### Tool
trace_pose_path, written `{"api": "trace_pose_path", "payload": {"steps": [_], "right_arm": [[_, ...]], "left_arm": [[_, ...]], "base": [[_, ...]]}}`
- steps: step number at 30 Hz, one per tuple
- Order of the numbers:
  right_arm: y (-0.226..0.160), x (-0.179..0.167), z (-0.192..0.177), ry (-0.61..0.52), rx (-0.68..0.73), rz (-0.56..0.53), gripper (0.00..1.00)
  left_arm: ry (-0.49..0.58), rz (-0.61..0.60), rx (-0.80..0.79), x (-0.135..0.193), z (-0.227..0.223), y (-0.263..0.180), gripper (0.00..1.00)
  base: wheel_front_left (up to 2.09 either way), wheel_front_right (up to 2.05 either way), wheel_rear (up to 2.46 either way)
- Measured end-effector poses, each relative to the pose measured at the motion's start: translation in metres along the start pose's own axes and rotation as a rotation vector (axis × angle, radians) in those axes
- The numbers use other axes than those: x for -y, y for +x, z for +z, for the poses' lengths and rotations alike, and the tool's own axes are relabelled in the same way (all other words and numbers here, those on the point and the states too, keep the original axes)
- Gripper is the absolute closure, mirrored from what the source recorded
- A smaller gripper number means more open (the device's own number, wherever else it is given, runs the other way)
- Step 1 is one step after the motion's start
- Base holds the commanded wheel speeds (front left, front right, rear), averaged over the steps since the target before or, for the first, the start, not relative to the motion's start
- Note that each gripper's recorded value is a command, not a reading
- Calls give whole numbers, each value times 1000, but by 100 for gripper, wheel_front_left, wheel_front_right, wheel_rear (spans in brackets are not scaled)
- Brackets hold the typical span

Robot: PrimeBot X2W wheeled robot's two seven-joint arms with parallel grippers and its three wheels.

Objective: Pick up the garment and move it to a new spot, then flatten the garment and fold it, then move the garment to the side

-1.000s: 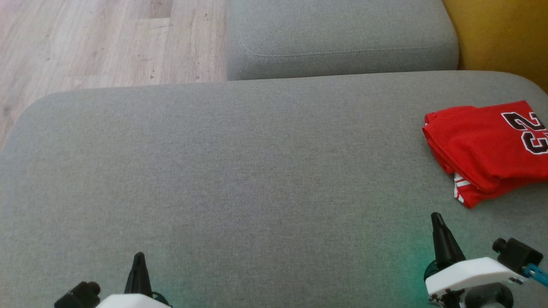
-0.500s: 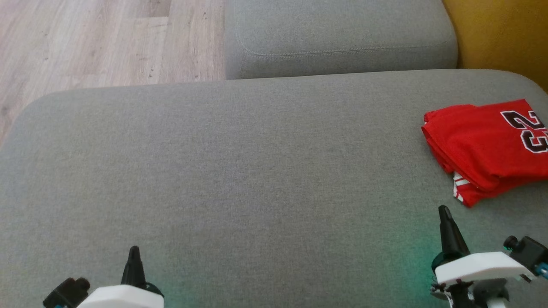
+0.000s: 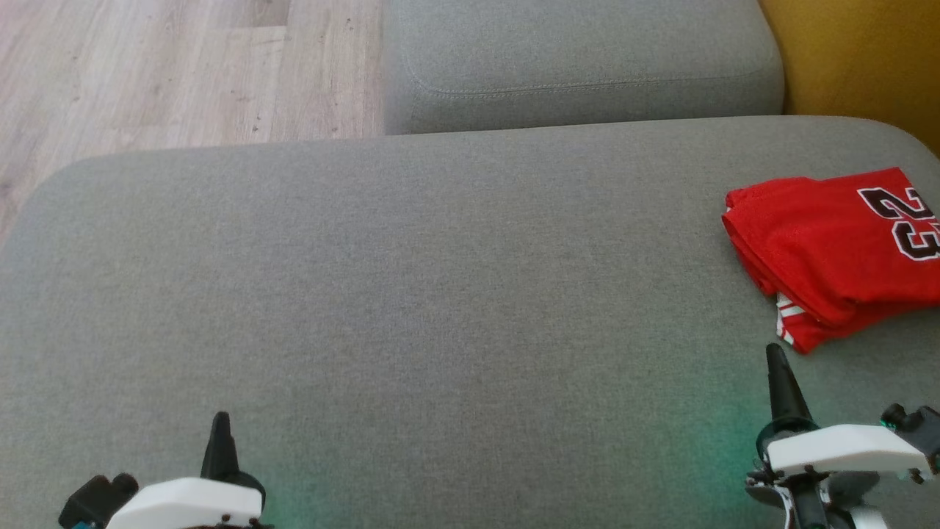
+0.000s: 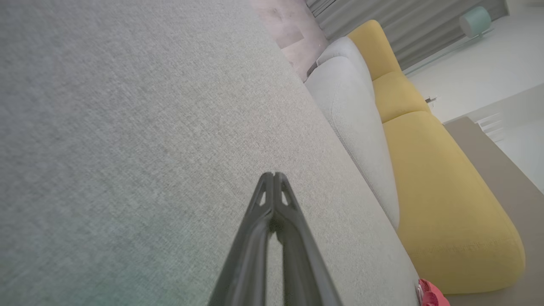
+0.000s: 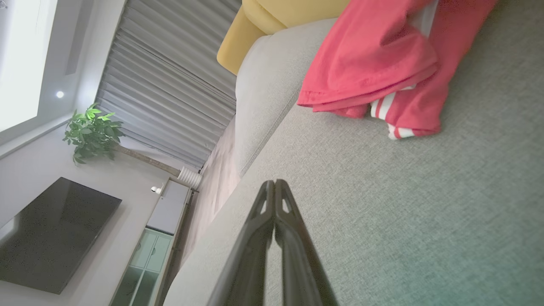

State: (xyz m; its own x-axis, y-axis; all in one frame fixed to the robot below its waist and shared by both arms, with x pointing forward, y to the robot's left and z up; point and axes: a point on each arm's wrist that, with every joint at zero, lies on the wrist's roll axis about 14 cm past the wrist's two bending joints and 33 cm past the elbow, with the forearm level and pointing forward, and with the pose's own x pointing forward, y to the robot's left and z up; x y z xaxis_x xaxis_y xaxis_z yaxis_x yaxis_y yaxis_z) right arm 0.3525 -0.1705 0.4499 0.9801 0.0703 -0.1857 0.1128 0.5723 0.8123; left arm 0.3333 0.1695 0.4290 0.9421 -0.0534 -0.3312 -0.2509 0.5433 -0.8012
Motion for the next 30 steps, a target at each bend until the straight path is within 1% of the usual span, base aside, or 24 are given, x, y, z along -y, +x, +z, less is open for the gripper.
{"api": "trace_pose_path", "payload": {"steps": [7, 14, 24, 30], "right_arm": [[0, 2, 3, 82, 10, -6, 100], [3, 0, 12, 150, 36, 4, 100], [5, 0, 17, 263, 48, 9, 100], [7, -2, 22, 332, 65, 18, 100]], "left_arm": [[-76, -33, 9, 8, 5, 5, 100], [-136, -37, 12, 7, 8, 6, 100], [-241, -72, 19, 14, 14, 11, 100], [-297, -105, 39, 21, 24, 14, 100]], "base": [[0, 0, 0], [0, 0, 0], [0, 0, 0], [0, 0, 0]]}}
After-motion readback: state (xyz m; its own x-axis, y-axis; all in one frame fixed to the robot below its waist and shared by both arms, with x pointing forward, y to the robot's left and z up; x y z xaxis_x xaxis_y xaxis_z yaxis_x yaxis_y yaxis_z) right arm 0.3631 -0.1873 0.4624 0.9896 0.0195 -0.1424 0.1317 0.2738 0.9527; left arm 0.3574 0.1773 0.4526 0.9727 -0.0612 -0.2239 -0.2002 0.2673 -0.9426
